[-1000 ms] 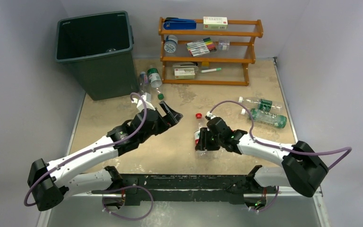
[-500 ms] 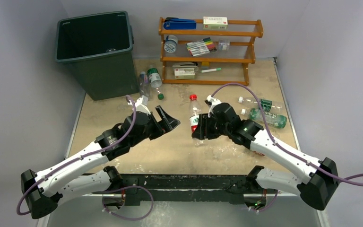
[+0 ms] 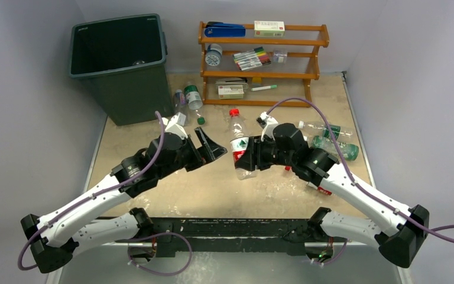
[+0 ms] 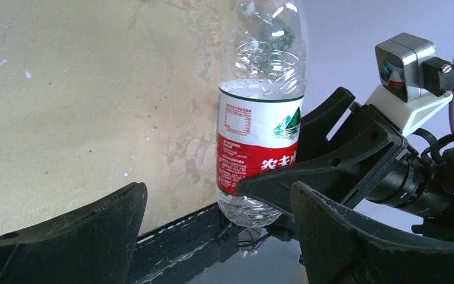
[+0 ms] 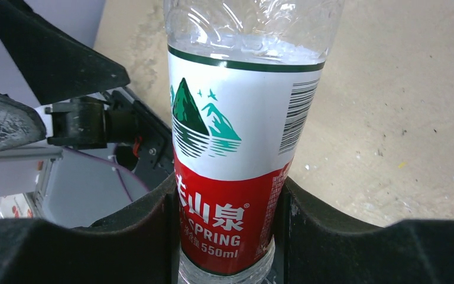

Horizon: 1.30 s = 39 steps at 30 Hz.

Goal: Put the plastic bottles in the bin
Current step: Pick up the plastic bottle at the center of the board.

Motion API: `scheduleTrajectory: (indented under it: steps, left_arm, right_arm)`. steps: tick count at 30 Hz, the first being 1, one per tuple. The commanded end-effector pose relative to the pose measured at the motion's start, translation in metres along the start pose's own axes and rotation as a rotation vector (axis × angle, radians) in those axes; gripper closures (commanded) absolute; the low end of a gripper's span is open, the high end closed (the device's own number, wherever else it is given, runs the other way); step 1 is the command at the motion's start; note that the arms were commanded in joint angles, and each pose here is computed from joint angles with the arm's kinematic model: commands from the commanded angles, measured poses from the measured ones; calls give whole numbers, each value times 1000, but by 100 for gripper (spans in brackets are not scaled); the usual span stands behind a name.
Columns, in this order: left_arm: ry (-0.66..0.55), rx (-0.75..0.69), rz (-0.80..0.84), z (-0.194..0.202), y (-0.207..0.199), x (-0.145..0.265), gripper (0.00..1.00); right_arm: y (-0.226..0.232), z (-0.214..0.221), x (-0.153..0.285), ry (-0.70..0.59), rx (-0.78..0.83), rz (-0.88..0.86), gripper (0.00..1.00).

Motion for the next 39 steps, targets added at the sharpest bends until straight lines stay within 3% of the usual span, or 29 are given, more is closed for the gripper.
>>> scheduleTrajectory:
  steps: [1,9,23,30,39]
  left_arm:
    - [-31,-12,91,-12,-24,1,9]
    - [-27,7,114,-8,-25,-20,9]
    - [-186,143,183,-26,-37,-20,8]
    - [-253,87,115,-40,-43,-22,8]
    - [-253,26,71,-46,-55,-46,8]
  right_arm:
    - [24,-21,12,-96,48,-124,57]
    - [36,-38,17,-112,114,-134,57]
    - [38,-32,10,-66,162,-211,57]
    - [39,-26,10,-41,161,-250,57]
    - [42,-18,22,-46,139,-284,57]
Point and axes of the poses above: each gripper's point midway between its finger pads, its own x axis back along the fingers, its own y axis along the line the jaws close on, z = x × y, the point moved 8 cm from there along x, back along the fingers, and after that the axes turned 2 degrees about -x, right-handed, at the moved point
